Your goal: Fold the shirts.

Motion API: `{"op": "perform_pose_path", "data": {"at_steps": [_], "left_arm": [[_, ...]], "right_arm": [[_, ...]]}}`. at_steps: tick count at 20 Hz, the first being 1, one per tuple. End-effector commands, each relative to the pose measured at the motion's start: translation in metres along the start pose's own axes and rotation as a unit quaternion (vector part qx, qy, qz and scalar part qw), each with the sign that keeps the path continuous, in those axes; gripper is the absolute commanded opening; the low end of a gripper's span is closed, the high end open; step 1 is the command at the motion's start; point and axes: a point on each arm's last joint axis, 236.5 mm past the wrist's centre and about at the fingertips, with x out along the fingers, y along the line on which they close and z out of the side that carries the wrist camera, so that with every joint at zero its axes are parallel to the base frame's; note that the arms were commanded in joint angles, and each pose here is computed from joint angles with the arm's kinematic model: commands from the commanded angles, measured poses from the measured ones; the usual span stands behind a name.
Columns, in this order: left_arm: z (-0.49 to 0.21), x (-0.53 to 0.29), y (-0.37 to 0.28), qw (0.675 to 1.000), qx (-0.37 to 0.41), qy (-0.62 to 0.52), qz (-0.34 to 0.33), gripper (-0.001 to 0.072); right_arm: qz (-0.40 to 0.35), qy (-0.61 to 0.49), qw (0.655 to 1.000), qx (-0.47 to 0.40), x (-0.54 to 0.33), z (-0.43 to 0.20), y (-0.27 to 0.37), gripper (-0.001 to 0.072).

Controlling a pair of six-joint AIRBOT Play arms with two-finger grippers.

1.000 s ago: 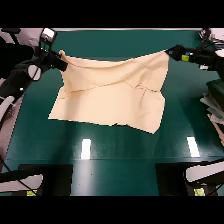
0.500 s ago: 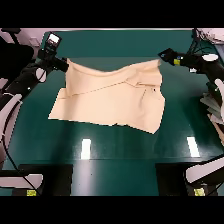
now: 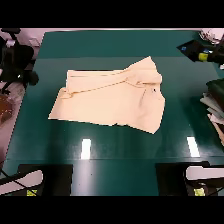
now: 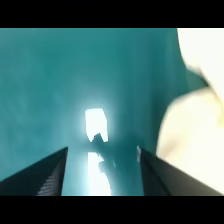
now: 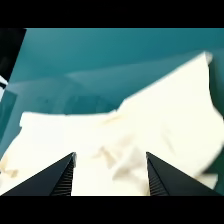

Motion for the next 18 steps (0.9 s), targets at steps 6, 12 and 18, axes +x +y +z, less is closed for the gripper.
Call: {"op": "perform_pose_path", "data": {"at_steps": [6,12,18], "left_arm": [[-0.128,-0.015,-0.049,0.962,-0.091,0.224,-0.13,0.0513],[-0.184,0.03,-0.059,0.95,-0.156,0.24,-0.123,0.0515],[-0.176,0.054,-0.068,0.948,-0.205,0.201,-0.138,0.0514]], "right_arm": [[-0.104,0.076,0.984,0.12,-0.064,-0.114,-0.006,0.0508],[-0.144,0.035,0.983,0.105,-0.086,-0.149,-0.007,0.0507],[-0.169,0.006,0.979,0.115,-0.11,-0.167,-0.018,0.0506]]}}
